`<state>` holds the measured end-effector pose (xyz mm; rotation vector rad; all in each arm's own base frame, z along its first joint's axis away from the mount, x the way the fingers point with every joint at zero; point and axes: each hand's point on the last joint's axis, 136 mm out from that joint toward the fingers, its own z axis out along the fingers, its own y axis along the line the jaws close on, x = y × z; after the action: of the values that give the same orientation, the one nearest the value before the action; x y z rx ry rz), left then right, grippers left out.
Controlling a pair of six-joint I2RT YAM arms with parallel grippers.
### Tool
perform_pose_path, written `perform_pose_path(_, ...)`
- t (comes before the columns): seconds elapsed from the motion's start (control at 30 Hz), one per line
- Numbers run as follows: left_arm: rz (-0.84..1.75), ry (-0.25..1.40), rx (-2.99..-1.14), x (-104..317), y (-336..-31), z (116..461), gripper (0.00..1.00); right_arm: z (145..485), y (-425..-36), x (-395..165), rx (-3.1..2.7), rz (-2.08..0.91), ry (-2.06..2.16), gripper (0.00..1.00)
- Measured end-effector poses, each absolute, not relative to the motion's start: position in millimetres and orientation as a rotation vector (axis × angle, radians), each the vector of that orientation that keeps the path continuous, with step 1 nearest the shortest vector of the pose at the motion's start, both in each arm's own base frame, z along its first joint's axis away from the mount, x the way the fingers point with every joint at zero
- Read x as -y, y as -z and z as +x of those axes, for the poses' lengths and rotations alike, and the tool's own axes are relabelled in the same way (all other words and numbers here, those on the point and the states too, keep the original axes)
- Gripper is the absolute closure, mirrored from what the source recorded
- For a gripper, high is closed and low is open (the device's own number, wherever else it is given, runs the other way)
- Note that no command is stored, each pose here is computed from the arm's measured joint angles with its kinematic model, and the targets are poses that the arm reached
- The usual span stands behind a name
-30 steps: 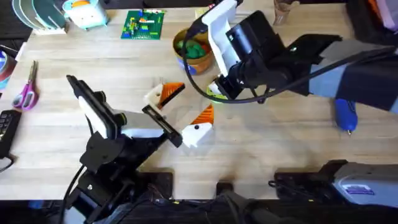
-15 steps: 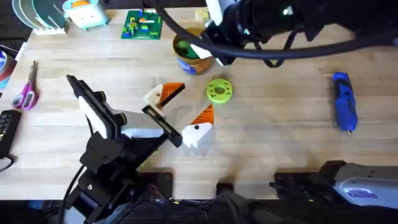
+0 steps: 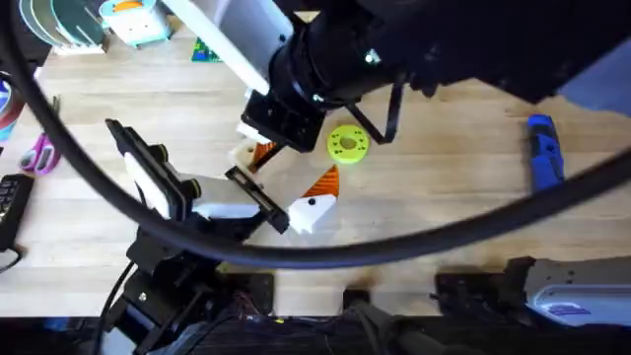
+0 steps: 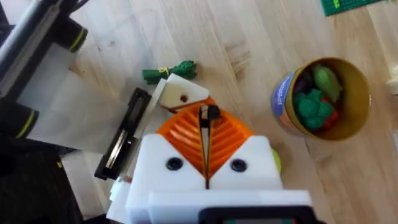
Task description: Pick up the gripper from the table and insert it into the empty holder that is missing its gripper. Then pick up a screw, insert it into the mounting hole, and use the screwdriver to tighten it. Finally, clean up the table by picking up the vegetable and placing it into the bucket.
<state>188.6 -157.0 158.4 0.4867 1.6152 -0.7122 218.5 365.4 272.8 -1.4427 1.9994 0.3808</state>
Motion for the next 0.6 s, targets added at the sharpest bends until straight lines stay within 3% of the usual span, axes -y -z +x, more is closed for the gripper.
perform_pose_path(0.6, 0.619, 0.790, -1.571, 172.5, -160.7, 172.0, 0.008, 219.0, -269.5, -357.7, -2.014, -1.459, -0.345, 0.995)
